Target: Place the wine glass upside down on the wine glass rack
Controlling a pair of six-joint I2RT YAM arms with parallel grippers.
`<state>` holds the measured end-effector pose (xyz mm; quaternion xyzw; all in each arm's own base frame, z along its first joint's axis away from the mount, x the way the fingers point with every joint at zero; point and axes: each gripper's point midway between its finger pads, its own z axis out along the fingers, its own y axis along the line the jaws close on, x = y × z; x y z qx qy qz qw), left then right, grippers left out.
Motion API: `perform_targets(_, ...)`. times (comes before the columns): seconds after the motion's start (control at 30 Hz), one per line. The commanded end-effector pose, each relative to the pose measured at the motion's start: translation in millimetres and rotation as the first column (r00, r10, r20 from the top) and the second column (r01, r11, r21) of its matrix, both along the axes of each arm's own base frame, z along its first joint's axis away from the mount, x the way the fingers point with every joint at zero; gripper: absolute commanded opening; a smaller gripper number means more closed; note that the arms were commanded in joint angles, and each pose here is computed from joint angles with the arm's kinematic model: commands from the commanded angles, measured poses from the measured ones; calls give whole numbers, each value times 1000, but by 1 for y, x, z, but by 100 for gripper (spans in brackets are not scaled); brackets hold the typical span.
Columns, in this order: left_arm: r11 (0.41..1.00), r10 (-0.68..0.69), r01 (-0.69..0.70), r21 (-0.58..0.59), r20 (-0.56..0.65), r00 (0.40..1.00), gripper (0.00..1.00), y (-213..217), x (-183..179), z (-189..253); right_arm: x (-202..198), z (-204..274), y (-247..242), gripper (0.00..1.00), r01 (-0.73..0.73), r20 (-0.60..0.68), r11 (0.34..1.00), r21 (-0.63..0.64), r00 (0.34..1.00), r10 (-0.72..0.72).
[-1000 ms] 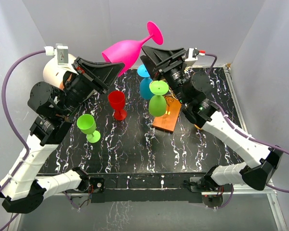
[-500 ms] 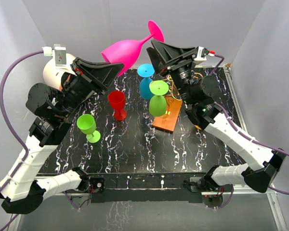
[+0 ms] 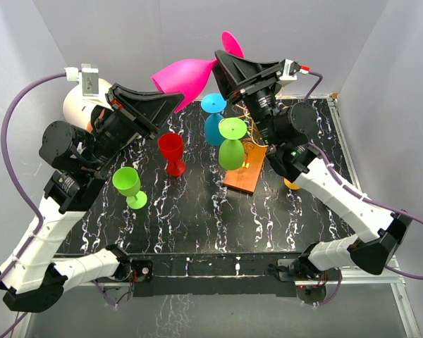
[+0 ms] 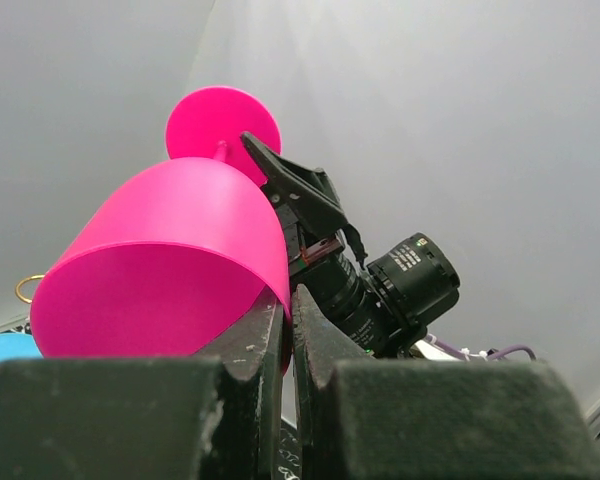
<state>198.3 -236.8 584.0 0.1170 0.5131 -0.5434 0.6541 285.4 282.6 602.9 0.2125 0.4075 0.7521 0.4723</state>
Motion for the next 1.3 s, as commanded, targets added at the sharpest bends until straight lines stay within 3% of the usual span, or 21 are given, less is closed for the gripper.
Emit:
perform_targets(0.0, 999, -28, 29, -40, 43, 999, 0, 3, -11, 13, -16, 27, -2, 40, -54, 60, 998, 40, 997, 52)
perform_targets(0.37, 998, -32, 34, -45, 26, 999, 0, 2, -9, 8, -18, 26, -3, 0, -51, 70, 998, 35, 996, 48)
perform_targets(0.5, 999, -22, 23, -39, 10, 1000, 5, 4, -8, 4, -21, 28, -9, 0, -18, 90, 1000, 26, 996, 15)
perform_targets(0.63, 1000, -15, 15, -2, -39, 999, 39, 2, -3, -12, -25, 27, -20, 0, 49, 125, 999, -1, 991, -49)
perform_targets(0.8, 999, 3, 1, 33, -132, 991, 61, 3, 0, -38, -28, 26, -31, 0, 174, 170, 980, -97, 973, -156)
perform_targets(1.0, 997, 44, -28, 71, -227, 973, 68, 14, -2, -72, -35, 16, -45, 0, 282, 238, 943, -177, 942, -237)
perform_targets(1.13, 997, 34, -19, 76, -202, 979, 69, 22, -16, -71, -52, 14, -46, 0, 345, 375, 900, -266, 897, -233)
perform_targets(1.27, 996, -40, 50, 70, -138, 990, 70, 20, -35, -57, -75, 0, -35, 0, 389, 538, 833, -393, 832, -135)
